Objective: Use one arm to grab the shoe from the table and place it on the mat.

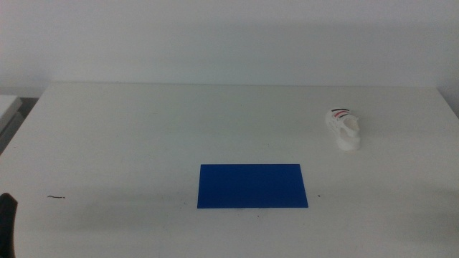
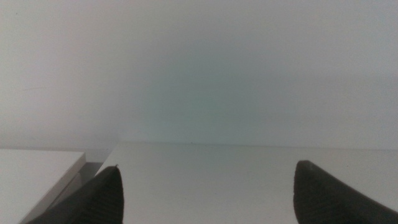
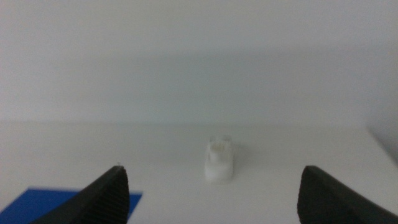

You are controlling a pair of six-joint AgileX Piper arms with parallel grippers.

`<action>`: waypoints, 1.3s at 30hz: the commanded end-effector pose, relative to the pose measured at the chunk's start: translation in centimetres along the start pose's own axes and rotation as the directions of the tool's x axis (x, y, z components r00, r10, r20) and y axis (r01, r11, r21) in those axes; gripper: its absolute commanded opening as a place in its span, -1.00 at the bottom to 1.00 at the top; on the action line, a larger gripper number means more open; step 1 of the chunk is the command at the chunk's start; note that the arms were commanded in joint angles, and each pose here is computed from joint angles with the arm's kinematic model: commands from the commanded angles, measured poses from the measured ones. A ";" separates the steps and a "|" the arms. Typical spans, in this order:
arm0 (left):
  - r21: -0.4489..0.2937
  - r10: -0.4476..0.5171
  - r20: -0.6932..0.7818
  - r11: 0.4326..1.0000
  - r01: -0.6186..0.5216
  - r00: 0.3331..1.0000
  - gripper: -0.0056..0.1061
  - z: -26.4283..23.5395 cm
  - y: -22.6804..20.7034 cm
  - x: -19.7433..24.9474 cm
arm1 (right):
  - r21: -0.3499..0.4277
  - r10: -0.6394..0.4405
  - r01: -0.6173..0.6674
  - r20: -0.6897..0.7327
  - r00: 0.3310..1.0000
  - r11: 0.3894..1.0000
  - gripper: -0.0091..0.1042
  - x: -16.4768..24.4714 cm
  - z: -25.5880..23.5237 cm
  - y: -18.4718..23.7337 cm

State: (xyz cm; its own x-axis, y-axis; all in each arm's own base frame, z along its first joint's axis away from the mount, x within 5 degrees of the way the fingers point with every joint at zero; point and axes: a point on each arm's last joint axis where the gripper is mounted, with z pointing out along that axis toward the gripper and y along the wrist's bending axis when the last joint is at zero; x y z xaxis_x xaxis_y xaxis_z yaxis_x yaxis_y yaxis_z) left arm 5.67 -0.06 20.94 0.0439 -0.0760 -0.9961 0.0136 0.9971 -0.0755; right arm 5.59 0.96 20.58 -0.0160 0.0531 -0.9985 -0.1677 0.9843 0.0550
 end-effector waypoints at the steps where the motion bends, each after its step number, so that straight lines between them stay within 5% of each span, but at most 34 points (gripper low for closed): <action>1: 0.001 -0.001 0.015 1.000 0.001 1.000 0.78 0.0 0.0 -0.1 | 0.005 0.020 -0.019 -0.047 0.999 1.000 0.77 0.2 -0.1 0.0; 5: 0.001 -0.001 0.015 1.000 0.001 1.000 0.78 0.0 0.0 -0.1 | -0.002 0.045 -0.047 -0.267 0.963 0.999 0.77 -3.9 -0.9 0.5; 14: 0.001 -0.001 0.015 1.000 0.001 1.000 0.78 0.0 0.0 -0.1 | -0.041 0.030 -0.051 -0.419 0.908 0.998 0.77 -15.6 6.6 1.8; 17: 0.001 -0.001 0.015 1.000 0.001 1.000 0.78 0.0 0.0 -0.1 | 0.008 0.150 -0.174 -0.547 0.824 0.985 0.77 -17.1 11.0 2.4; 20: 0.001 -0.001 0.015 1.000 0.001 1.000 0.78 0.0 0.0 -0.1 | 0.036 0.122 -0.137 -0.706 0.698 0.990 0.77 -17.5 15.3 2.6; 24: 0.001 -0.001 0.015 1.000 0.001 1.000 0.78 0.0 0.0 -0.1 | 0.065 0.095 -0.074 -0.834 0.544 0.995 0.77 -16.2 21.4 2.5; 28: 0.001 -0.001 0.015 1.000 0.001 1.000 0.78 0.0 0.0 -0.1 | 0.075 0.095 -0.060 -0.860 0.501 0.995 0.77 -14.4 27.0 2.5; 32: 0.001 -0.001 0.015 1.000 0.001 1.000 0.78 0.0 0.0 -0.1 | 0.088 0.088 -0.017 -0.917 0.389 0.996 0.77 -10.7 32.5 1.7; 39: 0.001 -0.001 0.015 1.000 0.001 1.000 0.78 0.0 0.0 -0.1 | 0.146 0.113 0.072 -0.934 0.339 0.987 0.76 -4.4 40.0 0.5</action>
State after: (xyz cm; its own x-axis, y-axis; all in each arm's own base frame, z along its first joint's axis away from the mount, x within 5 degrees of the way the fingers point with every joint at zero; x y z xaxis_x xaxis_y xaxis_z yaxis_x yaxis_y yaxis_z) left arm 5.67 -0.06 20.94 0.0439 -0.0760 -0.9961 0.0136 0.9971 -0.0755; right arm 43.92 8.62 24.98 -0.9494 -0.0448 -0.3109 -0.0533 0.9984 0.0189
